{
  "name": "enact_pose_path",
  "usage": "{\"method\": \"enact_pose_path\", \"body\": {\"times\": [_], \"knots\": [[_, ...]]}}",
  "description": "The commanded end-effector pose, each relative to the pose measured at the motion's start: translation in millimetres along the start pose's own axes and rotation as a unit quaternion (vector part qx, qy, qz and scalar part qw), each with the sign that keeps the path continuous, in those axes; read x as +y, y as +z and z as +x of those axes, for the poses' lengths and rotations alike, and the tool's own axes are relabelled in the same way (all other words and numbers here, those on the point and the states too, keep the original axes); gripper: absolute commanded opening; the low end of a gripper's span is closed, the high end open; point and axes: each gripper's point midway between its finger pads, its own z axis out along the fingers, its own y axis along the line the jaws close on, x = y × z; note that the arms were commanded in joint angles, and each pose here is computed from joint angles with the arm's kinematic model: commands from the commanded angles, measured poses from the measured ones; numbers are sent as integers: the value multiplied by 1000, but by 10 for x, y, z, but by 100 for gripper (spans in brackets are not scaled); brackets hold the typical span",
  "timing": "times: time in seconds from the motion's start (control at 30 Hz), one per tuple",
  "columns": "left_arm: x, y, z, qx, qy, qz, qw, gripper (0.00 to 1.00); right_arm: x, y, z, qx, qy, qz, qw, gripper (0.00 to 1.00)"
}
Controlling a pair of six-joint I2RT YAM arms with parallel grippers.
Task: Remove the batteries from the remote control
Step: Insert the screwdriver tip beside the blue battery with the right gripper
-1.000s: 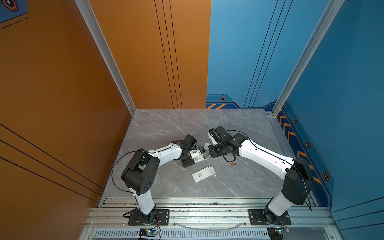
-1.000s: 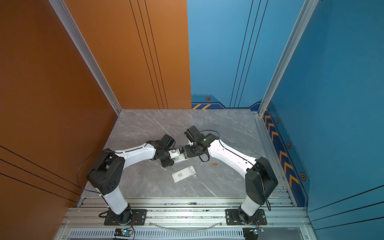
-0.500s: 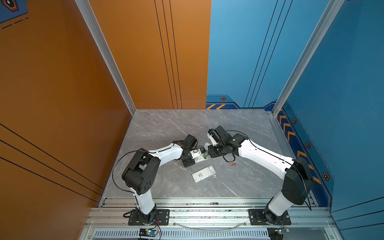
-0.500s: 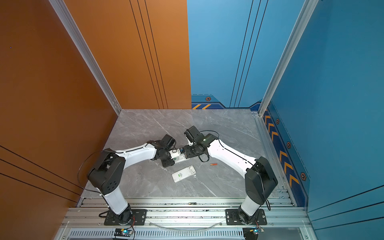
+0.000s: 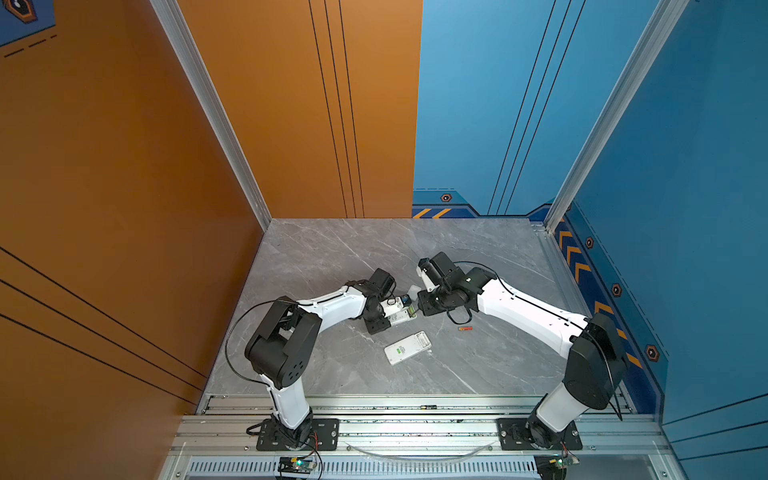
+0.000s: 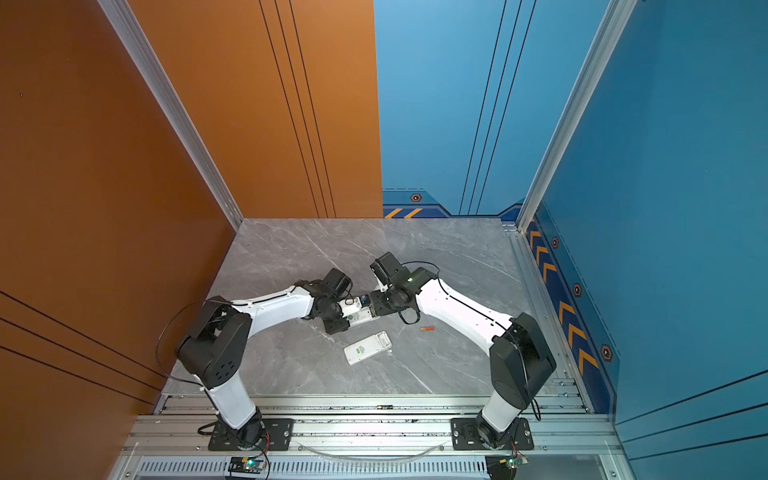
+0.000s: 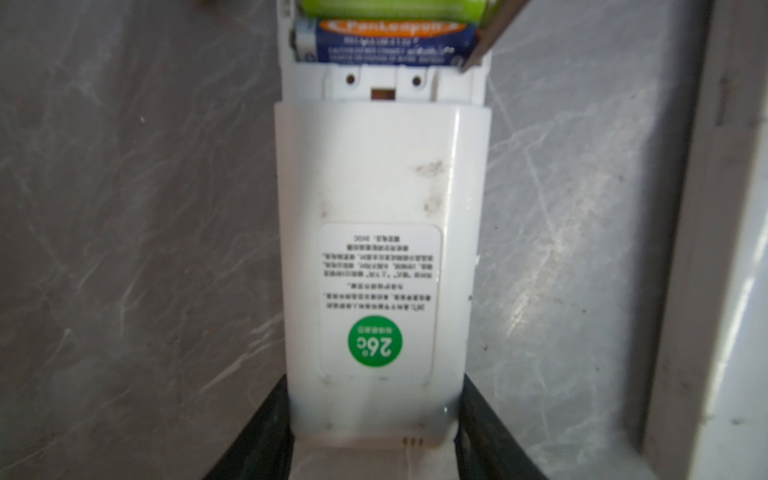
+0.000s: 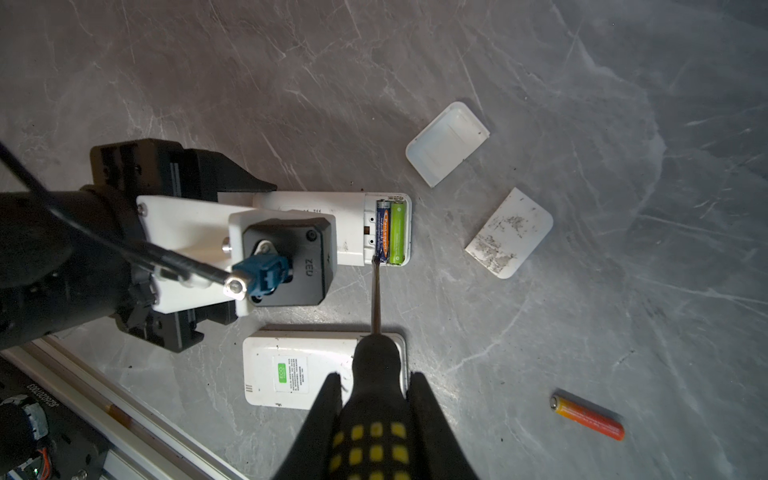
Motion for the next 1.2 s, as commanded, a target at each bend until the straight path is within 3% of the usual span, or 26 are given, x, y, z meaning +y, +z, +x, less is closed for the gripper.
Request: {"method": "enact_pose_path", "body": {"times": [0.0, 1.17], "knots": [[-131, 152, 100, 25, 9, 24, 999, 10, -102, 45, 87, 17, 5, 16, 1000, 0], [-140, 180, 117, 28, 11, 28, 999, 10, -247, 19, 190, 32, 0, 39, 999, 0]]}}
